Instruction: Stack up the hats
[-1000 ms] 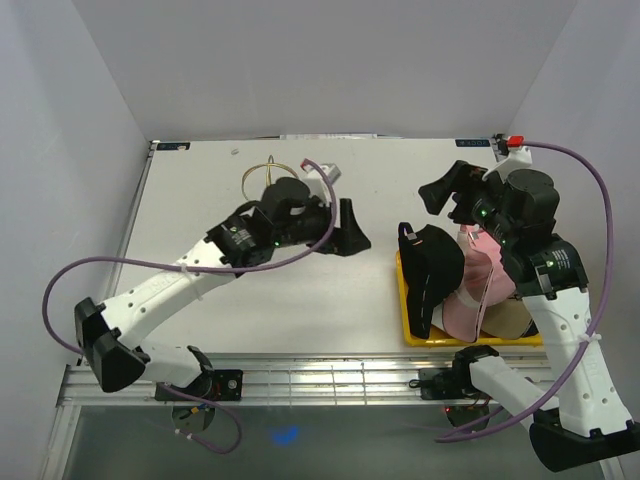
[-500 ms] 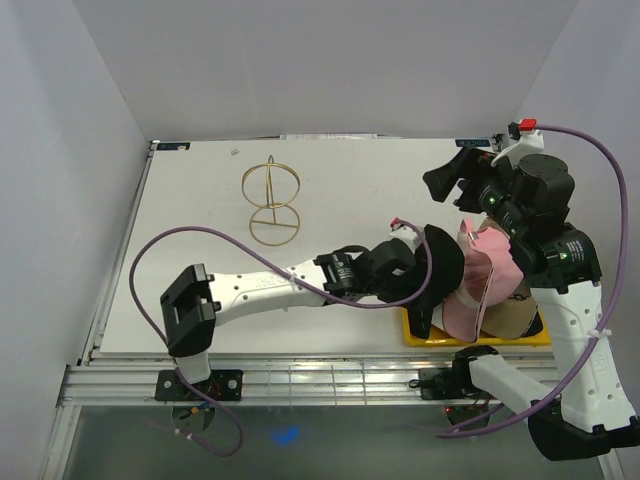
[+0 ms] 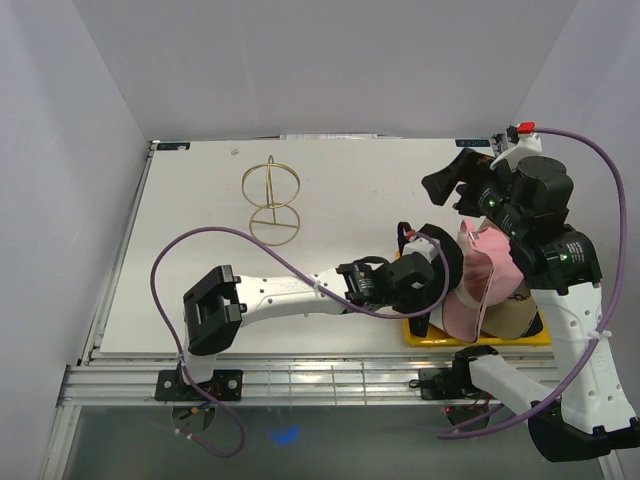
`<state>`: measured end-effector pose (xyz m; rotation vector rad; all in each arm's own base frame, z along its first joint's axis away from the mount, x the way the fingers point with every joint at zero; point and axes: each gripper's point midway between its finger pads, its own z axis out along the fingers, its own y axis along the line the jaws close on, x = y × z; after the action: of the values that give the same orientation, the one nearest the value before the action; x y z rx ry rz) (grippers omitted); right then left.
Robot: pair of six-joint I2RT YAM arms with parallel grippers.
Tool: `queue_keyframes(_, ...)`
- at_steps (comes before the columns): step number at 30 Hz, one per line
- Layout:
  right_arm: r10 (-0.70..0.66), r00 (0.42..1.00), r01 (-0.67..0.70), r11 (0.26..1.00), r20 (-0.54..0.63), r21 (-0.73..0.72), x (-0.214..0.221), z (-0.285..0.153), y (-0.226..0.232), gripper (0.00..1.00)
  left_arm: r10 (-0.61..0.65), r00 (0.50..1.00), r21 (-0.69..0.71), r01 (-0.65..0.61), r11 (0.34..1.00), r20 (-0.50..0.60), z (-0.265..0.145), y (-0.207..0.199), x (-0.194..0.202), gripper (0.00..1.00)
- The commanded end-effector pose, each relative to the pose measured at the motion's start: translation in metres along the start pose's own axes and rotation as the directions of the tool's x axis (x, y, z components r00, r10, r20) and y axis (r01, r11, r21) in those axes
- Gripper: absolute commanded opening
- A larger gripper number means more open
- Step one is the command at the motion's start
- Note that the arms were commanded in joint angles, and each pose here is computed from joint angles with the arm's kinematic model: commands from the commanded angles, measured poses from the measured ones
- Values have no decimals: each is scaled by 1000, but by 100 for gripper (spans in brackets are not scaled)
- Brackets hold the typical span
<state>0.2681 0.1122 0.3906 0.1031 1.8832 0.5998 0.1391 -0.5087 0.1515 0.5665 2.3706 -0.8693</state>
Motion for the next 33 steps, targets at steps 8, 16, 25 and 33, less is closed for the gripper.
queue_keyframes(8, 5, 1000, -4, 999, 29, -36, -7, -7, 9, 90, -24, 995, 63, 18, 998, 94, -34, -28, -41, 0)
queue_keyframes(16, 19, 999, -16, 998, 36, -61, -12, -11, 16, 90, -154, 970, 206, 114, 972, 189, -90, -48, -90, 0)
queue_keyframes(25, 31, 998, -27, 996, 54, -84, -19, -15, 22, 90, -367, 873, 343, 255, 904, 320, -164, 6, -160, 0)
queue_keyframes(33, 38, 998, -33, 994, 44, -105, -21, -14, 28, 90, -464, 779, 440, 271, 856, 422, -221, 75, -226, 0)
